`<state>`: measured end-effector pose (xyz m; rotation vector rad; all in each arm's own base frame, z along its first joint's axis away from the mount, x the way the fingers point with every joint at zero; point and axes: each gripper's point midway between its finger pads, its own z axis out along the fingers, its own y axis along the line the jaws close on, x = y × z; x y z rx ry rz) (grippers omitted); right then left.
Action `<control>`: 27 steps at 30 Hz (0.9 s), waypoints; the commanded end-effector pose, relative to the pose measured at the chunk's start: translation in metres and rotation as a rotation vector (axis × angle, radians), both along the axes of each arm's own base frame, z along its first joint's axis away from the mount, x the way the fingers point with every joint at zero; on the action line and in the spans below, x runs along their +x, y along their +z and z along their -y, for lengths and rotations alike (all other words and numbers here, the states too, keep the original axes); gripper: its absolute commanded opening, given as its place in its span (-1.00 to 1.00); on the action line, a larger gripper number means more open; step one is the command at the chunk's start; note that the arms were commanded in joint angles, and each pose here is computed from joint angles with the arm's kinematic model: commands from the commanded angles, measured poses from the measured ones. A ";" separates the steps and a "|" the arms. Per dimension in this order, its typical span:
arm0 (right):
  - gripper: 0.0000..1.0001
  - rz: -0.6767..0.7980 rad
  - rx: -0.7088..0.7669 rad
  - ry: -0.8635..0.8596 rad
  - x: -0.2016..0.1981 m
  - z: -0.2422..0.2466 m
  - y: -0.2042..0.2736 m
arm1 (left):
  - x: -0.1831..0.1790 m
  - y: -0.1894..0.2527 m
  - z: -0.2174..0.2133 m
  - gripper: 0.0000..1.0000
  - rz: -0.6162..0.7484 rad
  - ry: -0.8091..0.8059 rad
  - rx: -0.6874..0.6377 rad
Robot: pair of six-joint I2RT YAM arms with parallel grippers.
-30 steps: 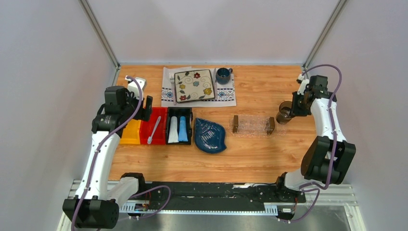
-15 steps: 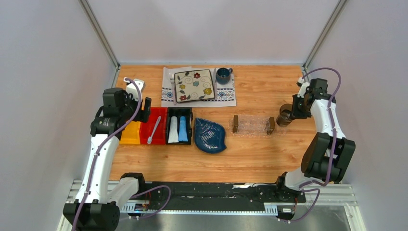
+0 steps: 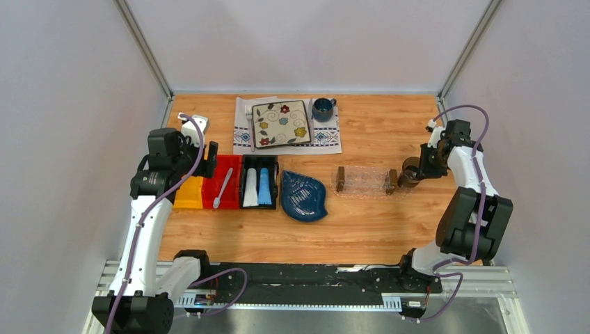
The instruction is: Prepare toiletry sets of a toothbrush and toothpaste on the tray
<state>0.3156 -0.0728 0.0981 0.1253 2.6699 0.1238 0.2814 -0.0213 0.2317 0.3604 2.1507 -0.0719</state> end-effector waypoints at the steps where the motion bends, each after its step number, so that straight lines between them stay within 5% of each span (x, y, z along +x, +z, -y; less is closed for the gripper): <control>1: -1.00 0.073 0.006 0.022 0.016 0.001 0.007 | 0.000 0.003 -0.003 0.59 0.027 -0.006 0.020; 27: -1.00 0.045 0.023 0.029 0.025 0.002 -0.003 | -0.003 0.004 -0.002 0.59 0.032 -0.016 0.021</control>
